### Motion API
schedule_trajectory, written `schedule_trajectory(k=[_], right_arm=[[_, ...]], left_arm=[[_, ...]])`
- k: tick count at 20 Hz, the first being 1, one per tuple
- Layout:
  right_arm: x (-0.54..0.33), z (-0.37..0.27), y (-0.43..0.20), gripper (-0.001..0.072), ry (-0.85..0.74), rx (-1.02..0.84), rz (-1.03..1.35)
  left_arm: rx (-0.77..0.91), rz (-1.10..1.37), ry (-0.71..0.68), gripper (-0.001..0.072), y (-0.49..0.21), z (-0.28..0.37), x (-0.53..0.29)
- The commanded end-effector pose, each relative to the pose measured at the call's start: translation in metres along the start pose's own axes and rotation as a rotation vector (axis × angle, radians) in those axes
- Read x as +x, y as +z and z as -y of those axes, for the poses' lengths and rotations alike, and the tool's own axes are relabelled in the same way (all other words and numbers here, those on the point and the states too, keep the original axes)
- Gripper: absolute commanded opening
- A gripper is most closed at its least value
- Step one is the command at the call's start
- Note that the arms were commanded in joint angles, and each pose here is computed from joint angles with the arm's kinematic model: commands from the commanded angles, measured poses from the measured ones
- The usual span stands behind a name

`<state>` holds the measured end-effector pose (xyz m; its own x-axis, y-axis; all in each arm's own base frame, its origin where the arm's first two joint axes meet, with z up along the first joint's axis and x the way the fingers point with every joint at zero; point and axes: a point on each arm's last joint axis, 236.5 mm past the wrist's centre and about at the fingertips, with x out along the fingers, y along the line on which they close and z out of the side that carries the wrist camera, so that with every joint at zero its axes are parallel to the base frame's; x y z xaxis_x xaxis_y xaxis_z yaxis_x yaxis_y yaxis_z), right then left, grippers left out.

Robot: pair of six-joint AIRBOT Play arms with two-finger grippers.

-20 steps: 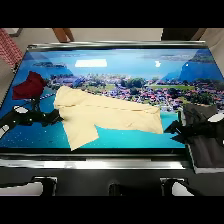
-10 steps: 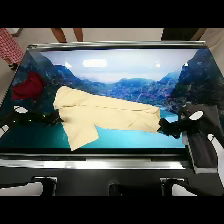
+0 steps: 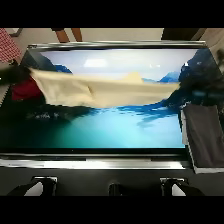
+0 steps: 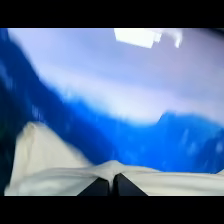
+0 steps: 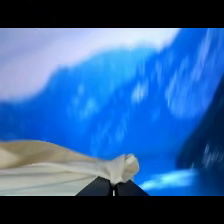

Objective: Fold the shirts.

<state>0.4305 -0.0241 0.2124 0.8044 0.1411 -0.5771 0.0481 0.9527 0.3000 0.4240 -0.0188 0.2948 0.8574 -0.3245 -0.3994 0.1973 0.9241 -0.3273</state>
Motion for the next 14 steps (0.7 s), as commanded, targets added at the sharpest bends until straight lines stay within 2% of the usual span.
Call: schedule_trajectory(k=[1, 4, 7, 10, 14], right_arm=[[-0.196, -0.056, 0.137, 0.0036, -0.077, -0.251, 0.557], [-0.324, -0.088, 0.156, 0.0036, -0.129, -0.352, 0.845], [-0.368, -0.101, 0.138, 0.0036, -0.114, -0.347, 0.907], [-0.379, -0.099, 0.130, 0.0036, -0.123, -0.320, 0.910], [-0.327, -0.079, 0.128, 0.0037, -0.115, -0.207, 0.757]], left_arm=[[0.289, 0.491, 0.011, 0.0033, 0.128, 0.114, -0.184], [0.306, 0.701, 0.000, 0.0033, 0.146, 0.169, -0.285], [0.340, 0.771, 0.007, 0.0033, 0.137, 0.188, -0.325], [0.307, 0.774, 0.047, 0.0033, 0.139, 0.177, -0.326], [0.261, 0.668, 0.113, 0.0033, 0.143, 0.141, -0.284]])
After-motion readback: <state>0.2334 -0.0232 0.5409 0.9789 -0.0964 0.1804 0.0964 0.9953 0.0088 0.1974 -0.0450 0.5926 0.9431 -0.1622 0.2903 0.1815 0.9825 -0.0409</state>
